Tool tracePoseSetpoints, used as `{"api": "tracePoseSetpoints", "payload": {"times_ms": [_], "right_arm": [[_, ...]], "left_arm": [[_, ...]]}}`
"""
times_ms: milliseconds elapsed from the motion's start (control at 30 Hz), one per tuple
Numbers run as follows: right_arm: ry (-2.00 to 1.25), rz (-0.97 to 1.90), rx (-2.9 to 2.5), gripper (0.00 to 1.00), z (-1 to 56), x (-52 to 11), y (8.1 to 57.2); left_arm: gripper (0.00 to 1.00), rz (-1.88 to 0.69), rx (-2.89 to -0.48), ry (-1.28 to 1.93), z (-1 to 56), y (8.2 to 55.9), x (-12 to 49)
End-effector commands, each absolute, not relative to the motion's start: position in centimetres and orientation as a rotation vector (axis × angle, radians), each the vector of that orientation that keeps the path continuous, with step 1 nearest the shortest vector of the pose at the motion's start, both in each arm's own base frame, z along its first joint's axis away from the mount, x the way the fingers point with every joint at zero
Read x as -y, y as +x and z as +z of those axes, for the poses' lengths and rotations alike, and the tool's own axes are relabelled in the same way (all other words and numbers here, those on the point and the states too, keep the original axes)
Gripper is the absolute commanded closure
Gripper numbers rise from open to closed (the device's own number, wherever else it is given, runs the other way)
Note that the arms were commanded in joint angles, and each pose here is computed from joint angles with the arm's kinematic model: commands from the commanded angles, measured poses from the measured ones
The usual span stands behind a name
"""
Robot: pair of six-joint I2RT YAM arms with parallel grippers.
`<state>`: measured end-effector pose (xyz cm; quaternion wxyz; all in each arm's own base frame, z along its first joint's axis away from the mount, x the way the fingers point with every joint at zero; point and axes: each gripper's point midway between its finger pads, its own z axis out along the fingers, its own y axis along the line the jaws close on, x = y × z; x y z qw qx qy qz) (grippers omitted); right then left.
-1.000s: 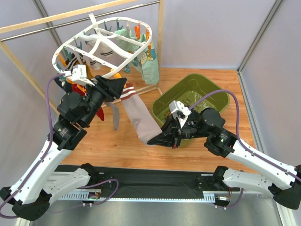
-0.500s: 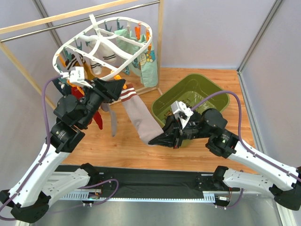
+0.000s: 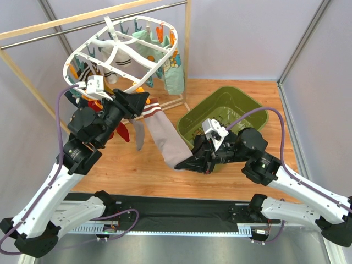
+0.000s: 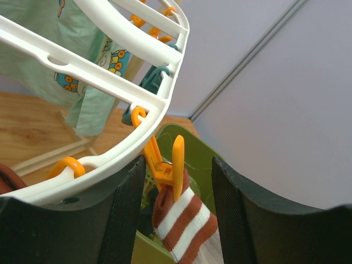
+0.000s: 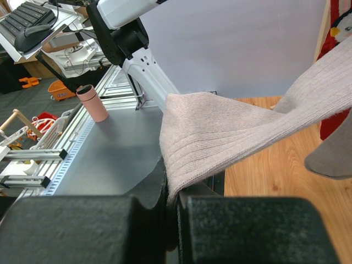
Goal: Remove the socks clipped to the hanger
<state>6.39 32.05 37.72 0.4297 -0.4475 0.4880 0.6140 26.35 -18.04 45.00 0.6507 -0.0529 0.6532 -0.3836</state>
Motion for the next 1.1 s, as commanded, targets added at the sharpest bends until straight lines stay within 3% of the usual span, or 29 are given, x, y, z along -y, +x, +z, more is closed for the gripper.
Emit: {"api": "tracePoseSetpoints", "payload": {"times_ms": [0,133,367,467,833,867,967,1067], "right_arm": [[-1.114,1.525,-1.172,1.0,38.6,-31.6,6.0],[-1.116,1.526,-1.173,1.0,38.6,-31.6,5.9],[-1.115,1.521,-1.179,1.0,38.3,-31.6,6.0],[-1.114,1.521,-1.176,1.0,38.4,-31.6,6.0],[-1.092,1.485,-1.21,1.0,37.8,-31.6,6.7],[-1.036,1.44,-1.251,1.0,37.6,-31.6,7.8],[-0.867,1.236,-1.429,1.0,36.2,-30.7,12.0],[-0.704,1.045,-1.566,1.0,35.1,-28.4,15.7]], "left_arm": [[0.44,-0.872,-1.426,-0.125,47.1,26.4,17.6],[0.53,-0.873,-1.426,-0.128,47.1,26.6,17.7],[0.9,-0.877,-1.421,-0.141,47.2,26.6,17.6],[1.0,-0.882,-1.434,-0.142,46.9,26.7,17.7],[0.99,-0.877,-1.438,-0.144,46.8,26.5,17.6],[0.86,-0.874,-1.441,-0.145,46.6,26.6,17.6],[0.57,-0.874,-1.446,-0.146,46.3,26.3,17.4],[0.47,-0.867,-1.467,-0.143,45.7,26.1,17.3]]}}
